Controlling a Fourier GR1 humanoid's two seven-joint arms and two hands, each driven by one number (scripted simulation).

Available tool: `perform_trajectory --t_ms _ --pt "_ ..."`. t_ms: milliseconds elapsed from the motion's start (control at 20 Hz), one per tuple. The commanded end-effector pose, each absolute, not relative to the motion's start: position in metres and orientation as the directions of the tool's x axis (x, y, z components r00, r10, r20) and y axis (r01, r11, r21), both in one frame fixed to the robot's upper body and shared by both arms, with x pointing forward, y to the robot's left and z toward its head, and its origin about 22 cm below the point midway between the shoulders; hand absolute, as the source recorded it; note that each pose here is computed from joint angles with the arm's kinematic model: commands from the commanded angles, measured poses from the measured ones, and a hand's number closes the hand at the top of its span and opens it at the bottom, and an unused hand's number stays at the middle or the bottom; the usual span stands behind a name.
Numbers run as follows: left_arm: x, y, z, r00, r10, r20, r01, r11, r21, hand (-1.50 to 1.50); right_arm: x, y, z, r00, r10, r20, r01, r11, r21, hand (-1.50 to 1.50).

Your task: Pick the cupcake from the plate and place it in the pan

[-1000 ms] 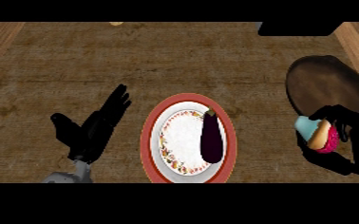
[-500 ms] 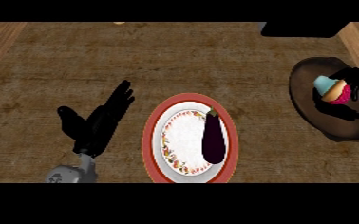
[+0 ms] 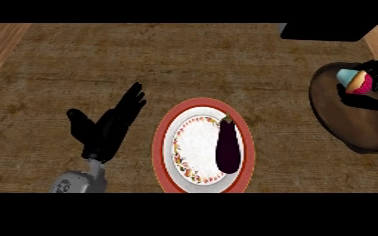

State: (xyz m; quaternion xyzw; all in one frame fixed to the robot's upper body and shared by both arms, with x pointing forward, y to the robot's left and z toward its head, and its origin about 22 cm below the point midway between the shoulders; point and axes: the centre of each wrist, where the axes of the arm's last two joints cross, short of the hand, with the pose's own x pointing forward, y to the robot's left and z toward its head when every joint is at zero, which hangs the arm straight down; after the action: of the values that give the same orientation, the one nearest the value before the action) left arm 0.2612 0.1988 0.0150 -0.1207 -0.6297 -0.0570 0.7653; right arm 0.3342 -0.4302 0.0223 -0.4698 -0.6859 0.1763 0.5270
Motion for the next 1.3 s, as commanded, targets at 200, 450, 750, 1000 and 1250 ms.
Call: perform_trajectory --t_ms 200,450,750,1000,1250 --pt "0.272 0.198 0.023 0.178 0.077 0.981 0.251 0.96 -0.121 0.0 0.336 -0.433 -0.005 0.129 0.846 0.518 0.247 0.478 -0.843 -1.5" --pt "0.262 0.194 0.014 0.206 0.074 0.976 0.244 0.962 -0.125 0.0 0.343 -0.428 -0.001 -0.019 0.684 0.729 0.308 0.698 -0.647 -1.5" --pt "0.264 0.203 0.018 0.185 0.055 0.981 0.23 0.968 -0.097 0.0 0.339 -0.451 0.014 -0.115 0.454 0.883 0.367 0.846 -0.387 -1.5" --pt "0.257 0.211 0.028 0.188 0.07 0.98 0.243 0.963 -0.115 0.0 0.304 -0.493 0.014 -0.057 0.339 0.939 0.27 0.911 -0.312 -1.5" --pt "0.271 0.206 0.022 0.184 0.064 0.981 0.227 0.968 -0.105 0.0 0.278 -0.531 0.037 -0.089 0.293 0.952 0.141 0.95 -0.279 -1.5"
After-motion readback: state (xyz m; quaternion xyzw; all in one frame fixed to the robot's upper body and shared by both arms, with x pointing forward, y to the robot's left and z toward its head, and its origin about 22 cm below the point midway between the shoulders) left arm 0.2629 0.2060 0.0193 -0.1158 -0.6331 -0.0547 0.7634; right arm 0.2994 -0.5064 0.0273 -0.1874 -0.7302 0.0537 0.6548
